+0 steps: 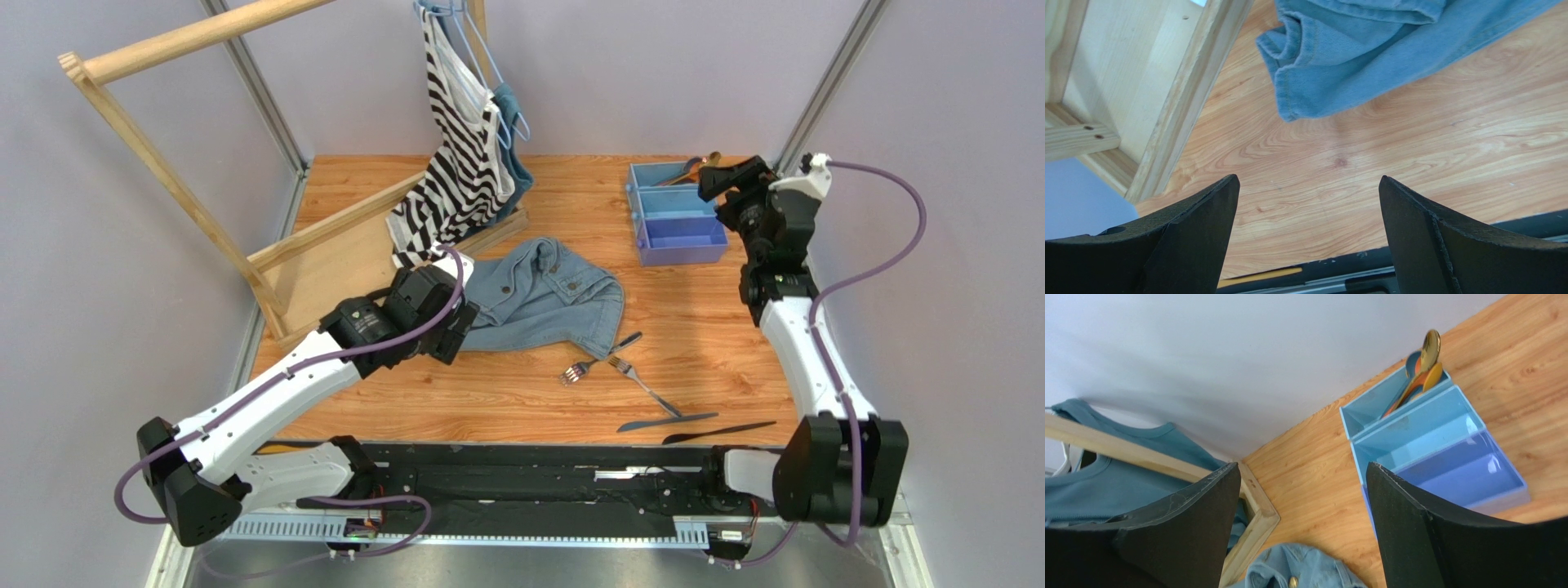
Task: Sort the eating utensils into containers
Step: Place the spoon in the storage box, then pick up the fork at the center of the board.
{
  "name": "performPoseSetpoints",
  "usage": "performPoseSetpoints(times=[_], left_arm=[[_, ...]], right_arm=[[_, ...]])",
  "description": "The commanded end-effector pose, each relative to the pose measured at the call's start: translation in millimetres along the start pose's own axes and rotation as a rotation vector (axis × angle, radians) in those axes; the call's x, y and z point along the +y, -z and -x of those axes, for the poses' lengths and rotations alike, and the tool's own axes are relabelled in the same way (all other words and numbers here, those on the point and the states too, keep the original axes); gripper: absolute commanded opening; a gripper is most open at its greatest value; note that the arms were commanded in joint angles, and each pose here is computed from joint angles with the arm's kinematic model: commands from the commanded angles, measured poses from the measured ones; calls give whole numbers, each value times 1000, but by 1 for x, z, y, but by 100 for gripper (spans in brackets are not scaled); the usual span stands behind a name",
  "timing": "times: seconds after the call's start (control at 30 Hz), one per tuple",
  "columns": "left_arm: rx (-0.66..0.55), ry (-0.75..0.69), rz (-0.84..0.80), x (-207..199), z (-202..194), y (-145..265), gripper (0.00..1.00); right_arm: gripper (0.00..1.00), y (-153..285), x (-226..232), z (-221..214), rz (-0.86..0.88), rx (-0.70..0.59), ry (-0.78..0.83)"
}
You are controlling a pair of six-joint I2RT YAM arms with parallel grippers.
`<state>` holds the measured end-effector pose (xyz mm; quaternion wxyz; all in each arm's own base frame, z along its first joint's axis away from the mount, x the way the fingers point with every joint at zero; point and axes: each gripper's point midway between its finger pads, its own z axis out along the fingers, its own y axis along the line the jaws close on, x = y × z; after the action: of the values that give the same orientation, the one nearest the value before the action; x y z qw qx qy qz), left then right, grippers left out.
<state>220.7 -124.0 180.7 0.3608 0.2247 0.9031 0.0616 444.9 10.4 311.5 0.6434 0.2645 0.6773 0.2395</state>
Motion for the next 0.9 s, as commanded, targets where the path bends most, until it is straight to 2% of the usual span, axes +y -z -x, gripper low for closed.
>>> performPoseSetpoints(times=[0.0,0.27,0.43,0.63,0.87], left_arm=[[-85,43,-125,-20,33,15,93],[-62,42,-257,-71,43,3,93],[-44,-4,-316,-118,50,-12,93],[-19,-47,-438,-179,58,-25,93],[-9,-24,-554,-217,65,-33,92]], right_arm=[[79,37,2,-9,40,7,-10],[79,103,-27,-61,14,130,-22],[79,133,-28,-80,41,188,-42],[79,157,-34,-106,60,277,-45],[79,173,-31,-105,71,298,1]])
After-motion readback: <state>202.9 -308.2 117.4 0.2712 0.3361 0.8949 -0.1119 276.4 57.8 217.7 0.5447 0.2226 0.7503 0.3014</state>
